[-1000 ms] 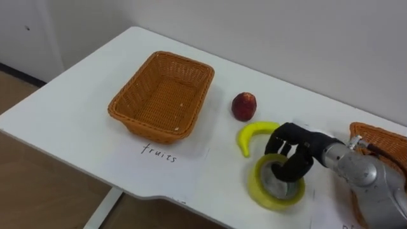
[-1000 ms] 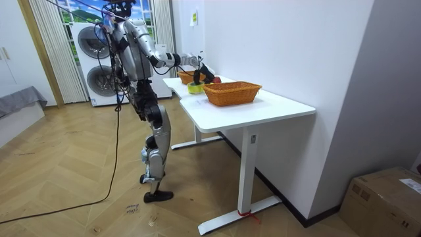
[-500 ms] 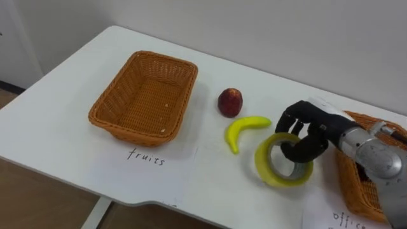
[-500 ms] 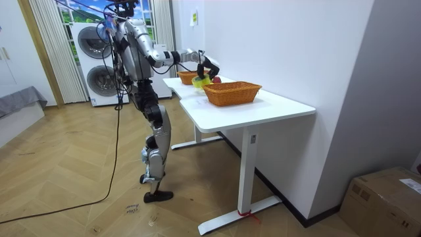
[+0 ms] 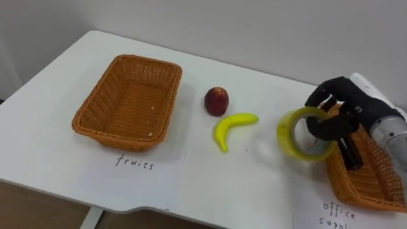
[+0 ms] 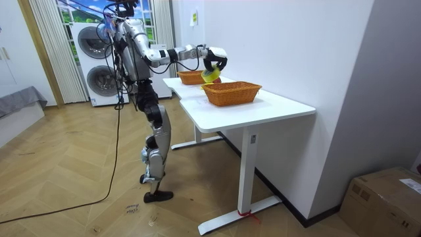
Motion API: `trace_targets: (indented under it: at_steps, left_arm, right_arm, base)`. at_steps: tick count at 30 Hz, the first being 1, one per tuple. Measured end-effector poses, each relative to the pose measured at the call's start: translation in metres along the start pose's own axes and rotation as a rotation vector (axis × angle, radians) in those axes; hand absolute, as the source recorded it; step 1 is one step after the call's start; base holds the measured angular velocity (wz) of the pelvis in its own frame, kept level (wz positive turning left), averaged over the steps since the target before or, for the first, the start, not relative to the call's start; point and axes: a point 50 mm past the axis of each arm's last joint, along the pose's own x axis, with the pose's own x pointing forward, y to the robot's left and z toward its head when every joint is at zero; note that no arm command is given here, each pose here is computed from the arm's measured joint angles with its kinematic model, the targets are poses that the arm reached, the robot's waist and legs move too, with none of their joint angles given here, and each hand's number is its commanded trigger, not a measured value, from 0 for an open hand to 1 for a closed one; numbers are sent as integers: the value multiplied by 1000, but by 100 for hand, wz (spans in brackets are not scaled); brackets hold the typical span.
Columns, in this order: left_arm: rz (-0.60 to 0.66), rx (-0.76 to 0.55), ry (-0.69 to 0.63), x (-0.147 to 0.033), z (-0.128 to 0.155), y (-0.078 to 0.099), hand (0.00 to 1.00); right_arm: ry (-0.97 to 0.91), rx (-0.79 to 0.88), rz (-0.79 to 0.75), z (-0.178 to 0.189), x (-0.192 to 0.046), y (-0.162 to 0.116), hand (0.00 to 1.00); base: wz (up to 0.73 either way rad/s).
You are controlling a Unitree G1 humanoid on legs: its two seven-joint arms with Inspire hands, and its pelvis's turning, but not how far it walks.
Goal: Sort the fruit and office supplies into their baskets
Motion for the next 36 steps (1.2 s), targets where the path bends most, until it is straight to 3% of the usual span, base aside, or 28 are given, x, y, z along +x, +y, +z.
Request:
trace_targets:
  at_steps: [7,20,36]
  left_arm:
    - [-11,-40,14,-2,-5,-4,0]
    - [-18,-82,33,-4,-12,-5,0]
    - [-20,-110,24,-2,-8,-5,0]
  right_arm:
    - [20,15,-159,-6,-3,-19,100]
    - [24,94,-297,-10,-6,-30,100]
    - [204,167,-238,-54,-6,-16,100]
  base:
    - [0]
    - [-8]
    - [-3]
